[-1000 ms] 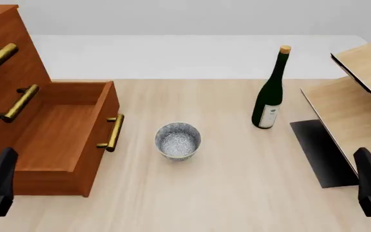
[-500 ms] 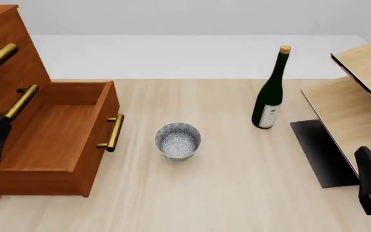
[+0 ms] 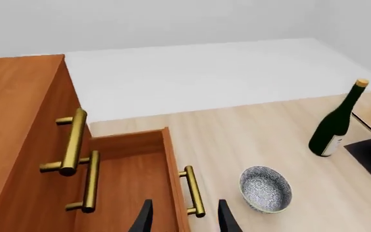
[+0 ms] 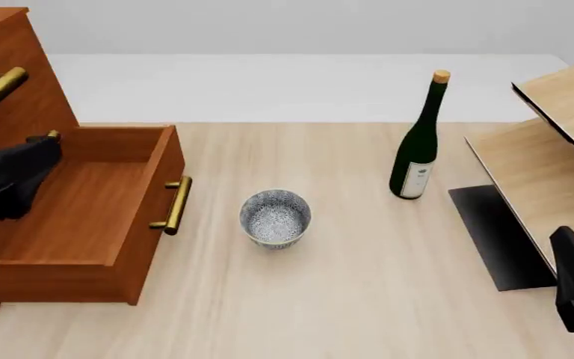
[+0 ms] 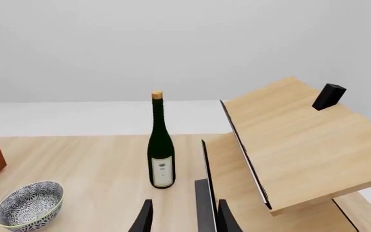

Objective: Close the bottom drawer of the cabinet and open the top drawer.

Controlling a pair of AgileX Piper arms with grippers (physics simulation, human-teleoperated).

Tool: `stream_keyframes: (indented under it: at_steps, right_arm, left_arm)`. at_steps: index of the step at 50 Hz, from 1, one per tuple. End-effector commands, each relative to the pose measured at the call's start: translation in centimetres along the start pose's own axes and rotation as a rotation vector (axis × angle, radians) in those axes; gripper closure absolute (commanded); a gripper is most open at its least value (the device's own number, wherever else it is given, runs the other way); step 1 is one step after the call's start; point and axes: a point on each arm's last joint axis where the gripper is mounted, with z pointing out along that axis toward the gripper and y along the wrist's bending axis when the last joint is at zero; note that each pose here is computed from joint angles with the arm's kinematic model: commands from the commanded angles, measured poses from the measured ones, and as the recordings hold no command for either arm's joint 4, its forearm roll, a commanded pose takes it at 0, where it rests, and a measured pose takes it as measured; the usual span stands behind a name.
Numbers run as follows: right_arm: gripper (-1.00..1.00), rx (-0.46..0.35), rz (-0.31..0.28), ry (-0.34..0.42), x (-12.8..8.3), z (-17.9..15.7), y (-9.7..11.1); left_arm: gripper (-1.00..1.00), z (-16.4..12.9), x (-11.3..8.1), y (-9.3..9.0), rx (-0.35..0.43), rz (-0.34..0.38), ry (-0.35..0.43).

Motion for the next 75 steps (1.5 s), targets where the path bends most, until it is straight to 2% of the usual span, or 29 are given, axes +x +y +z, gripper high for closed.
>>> stream_keyframes:
  at_steps: [1,3,4,12,13,14,16,17,22,24,27,31,33,38,43,49,57,60,70,75]
  right_arm:
    - [-1.00,0.001,0.004,-0.001,0.0,0.0,0.0]
    - [-1.00,0.003,0.006,-0.001,0.0,0.0,0.0]
    - [-1.00,0.004,0.007,0.000,0.0,0.0,0.0]
    - [-1.00,0.006,0.011,0.001,-0.1,0.3,0.0]
    - [-1.00,0.007,0.012,0.001,-0.1,0.3,0.0]
    - [-1.00,0.007,0.013,0.001,-0.1,0.3,0.0]
    - [-1.00,0.009,0.013,0.001,-0.1,0.3,-0.1]
    - [-1.00,0.009,0.014,0.001,-0.1,0.3,-0.1]
    - [-1.00,0.011,0.018,0.002,-0.1,0.3,-0.1]
    - [-1.00,0.012,0.017,0.002,-0.1,0.3,-0.1]
    - [-1.00,0.014,0.019,0.002,-0.1,0.3,-0.1]
    - [-1.00,0.014,0.021,0.002,-0.1,0.3,-0.1]
    - [-1.00,0.014,0.023,0.003,-0.1,0.4,-0.1]
    - [-1.00,0.017,0.025,0.003,-0.1,0.5,-0.1]
    - [-1.00,0.018,0.025,0.003,-0.1,0.5,-0.1]
    - [-1.00,0.018,0.025,0.003,-0.1,0.4,-0.1]
    - [-1.00,0.021,0.026,0.004,-0.1,0.5,-0.1]
    - [-1.00,0.022,0.026,0.005,-0.1,0.5,-0.1]
    - [-1.00,0.023,0.027,0.006,-0.1,0.5,-0.1]
    - [-1.00,0.023,0.027,0.007,-0.1,0.5,-0.1]
  left_arm:
    - [-1.00,2.8,-1.6,-0.9,0.048,-0.034,0.138]
    - [-1.00,3.1,-1.8,-1.0,0.057,-0.028,0.152]
    - [-1.00,3.5,-1.7,-1.2,0.067,0.004,0.173]
    - [-1.00,4.6,-1.9,-2.2,0.115,0.002,0.233]
    - [-1.00,5.3,-1.6,-2.7,0.133,-0.036,0.263]
    - [-1.00,5.3,-1.6,-3.0,0.148,-0.036,0.263]
    - [-1.00,5.2,-1.5,-2.6,0.130,-0.018,0.266]
    - [-1.00,5.7,-1.3,-3.2,0.151,-0.039,0.287]
    - [-1.00,6.4,-0.9,-3.9,0.173,-0.053,0.331]
    - [-1.00,6.2,-1.3,-4.2,0.190,-0.051,0.323]
    - [-1.00,6.6,-1.1,-4.8,0.201,-0.098,0.353]
    - [-1.00,6.9,-0.6,-5.2,0.209,-0.118,0.380]
    - [-1.00,7.4,0.1,-5.9,0.220,-0.165,0.418]
    - [-1.00,7.7,1.1,-6.1,0.214,-0.198,0.445]
    - [-1.00,7.5,1.2,-6.1,0.215,-0.212,0.445]
    - [-1.00,7.8,2.5,-6.3,0.209,-0.255,0.475]
    - [-1.00,7.9,3.5,-5.9,0.186,-0.260,0.491]
    - [-1.00,7.9,4.5,-5.4,0.158,-0.287,0.511]
    - [-1.00,8.0,6.2,-5.0,0.133,-0.295,0.537]
    - [-1.00,8.3,7.7,-5.2,0.126,-0.307,0.572]
